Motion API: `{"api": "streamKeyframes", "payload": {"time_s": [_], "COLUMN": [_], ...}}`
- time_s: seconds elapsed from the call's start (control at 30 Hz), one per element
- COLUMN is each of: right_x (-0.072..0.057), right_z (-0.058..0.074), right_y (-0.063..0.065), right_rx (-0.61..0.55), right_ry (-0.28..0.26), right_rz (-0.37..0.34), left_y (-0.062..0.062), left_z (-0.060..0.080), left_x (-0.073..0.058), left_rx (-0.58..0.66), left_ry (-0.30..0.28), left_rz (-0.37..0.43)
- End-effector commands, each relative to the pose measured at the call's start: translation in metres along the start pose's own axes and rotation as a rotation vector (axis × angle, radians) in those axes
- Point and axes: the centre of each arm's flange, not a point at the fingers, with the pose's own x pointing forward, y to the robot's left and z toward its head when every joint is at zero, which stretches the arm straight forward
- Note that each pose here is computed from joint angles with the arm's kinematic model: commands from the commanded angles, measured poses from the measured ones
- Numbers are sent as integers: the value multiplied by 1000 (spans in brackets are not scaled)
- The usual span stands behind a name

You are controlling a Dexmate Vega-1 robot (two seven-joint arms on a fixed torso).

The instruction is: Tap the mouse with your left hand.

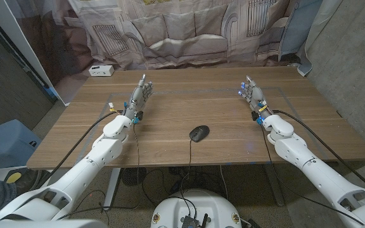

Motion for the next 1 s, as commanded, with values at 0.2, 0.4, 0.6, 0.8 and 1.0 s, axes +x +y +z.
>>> {"api": "streamKeyframes", "payload": {"time_s": [0.2,0.4,0.6,0.8,1.0], "right_x": [-15,-21,-22,-23,-26], "right_z": [0,4,8,13,12], "right_y": [2,3,2,0,-7], "right_rx": [-44,-55,-60,-74,-65], "right_ry": [1,-26,-26,-33,-28], "right_rz": [-26,-40,-32,-13,1], "left_y": [-4,-6,-5,-8,-16], "left_z": [5,8,12,13,18], "left_x": [-13,-20,-23,-29,-41], "left_rx": [25,49,63,81,122], "left_ry": [-93,-124,-141,-177,-213], "left_rz": [-20,-35,-38,-29,-48]}}
